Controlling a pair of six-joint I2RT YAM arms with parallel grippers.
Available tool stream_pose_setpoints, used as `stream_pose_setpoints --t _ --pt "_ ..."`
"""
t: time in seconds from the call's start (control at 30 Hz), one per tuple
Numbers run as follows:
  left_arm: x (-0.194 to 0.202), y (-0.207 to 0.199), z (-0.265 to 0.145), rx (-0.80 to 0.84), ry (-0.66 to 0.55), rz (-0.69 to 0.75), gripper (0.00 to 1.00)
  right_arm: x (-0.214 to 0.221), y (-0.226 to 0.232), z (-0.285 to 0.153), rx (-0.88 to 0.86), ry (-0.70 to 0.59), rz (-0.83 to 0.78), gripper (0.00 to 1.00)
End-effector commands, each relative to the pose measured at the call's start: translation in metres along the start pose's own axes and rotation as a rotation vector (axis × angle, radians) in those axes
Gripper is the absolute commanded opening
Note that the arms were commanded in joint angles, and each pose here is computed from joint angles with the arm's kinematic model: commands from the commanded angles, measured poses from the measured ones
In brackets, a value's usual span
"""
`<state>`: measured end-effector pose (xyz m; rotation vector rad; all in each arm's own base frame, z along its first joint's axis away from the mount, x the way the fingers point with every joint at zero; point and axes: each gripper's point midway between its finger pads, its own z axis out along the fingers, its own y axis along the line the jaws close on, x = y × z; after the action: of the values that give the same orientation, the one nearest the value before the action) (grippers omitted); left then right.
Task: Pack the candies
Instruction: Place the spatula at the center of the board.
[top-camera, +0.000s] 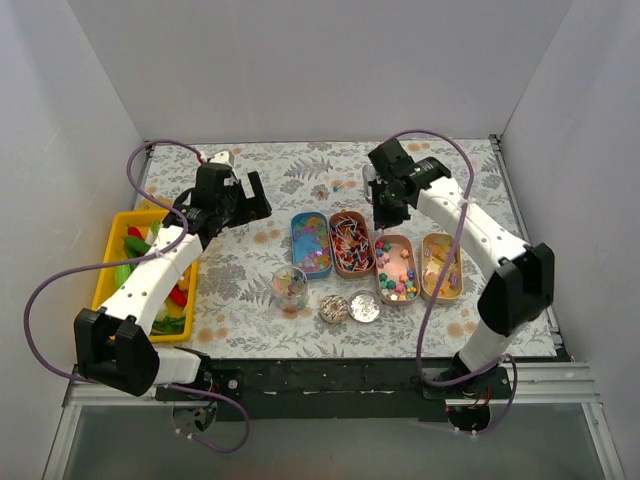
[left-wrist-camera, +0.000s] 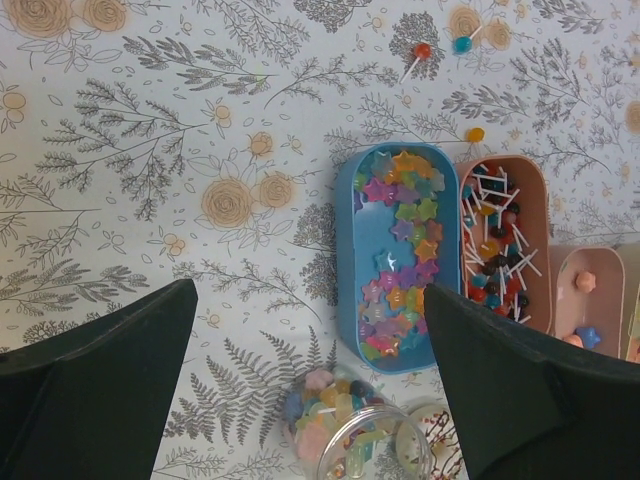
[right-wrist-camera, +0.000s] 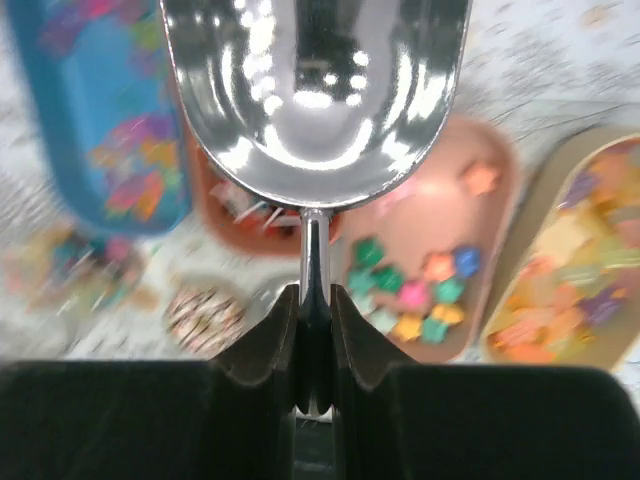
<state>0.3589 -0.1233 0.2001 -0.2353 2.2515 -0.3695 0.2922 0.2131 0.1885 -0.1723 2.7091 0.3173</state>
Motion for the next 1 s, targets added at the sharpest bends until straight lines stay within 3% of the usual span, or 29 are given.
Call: stream_pose_setpoints --t 0.0,0.13,0.23,0.53,0.73,0.83,0.97 --pt "-0.022 -0.015 -0.031 0.069 -0.064 0.013 0.98 -0.090 -0.066 0.046 0.307 -0.214 -0.069 0.01" --pt "-0.018 -0.013 -0.035 0.063 -0.051 0.006 0.98 -0.145 -0.091 0.068 0.365 -0.267 -0.049 0.01" --pt "-0.012 -0.012 -0.037 0.066 -0.037 -0.012 0.98 -0.158 -0.106 0.095 0.400 -0.232 -0.042 0.01" --pt "0.000 -0.015 -0.032 0.086 0.011 -0.035 0.98 -0.136 -0.116 0.162 0.341 -0.080 -0.038 0.04" --pt "0.003 -0.015 -0.026 0.087 0.029 -0.031 0.98 -0.119 -0.116 0.166 0.329 -0.036 -0.019 0.20" --pt "0.005 -0.015 -0.025 0.087 0.034 -0.027 0.98 -0.117 -0.114 0.163 0.324 -0.022 -0.013 0.36" --pt "0.006 -0.014 -0.025 0.084 0.034 -0.025 0.98 -0.114 -0.113 0.153 0.326 0.008 -0.007 0.48"
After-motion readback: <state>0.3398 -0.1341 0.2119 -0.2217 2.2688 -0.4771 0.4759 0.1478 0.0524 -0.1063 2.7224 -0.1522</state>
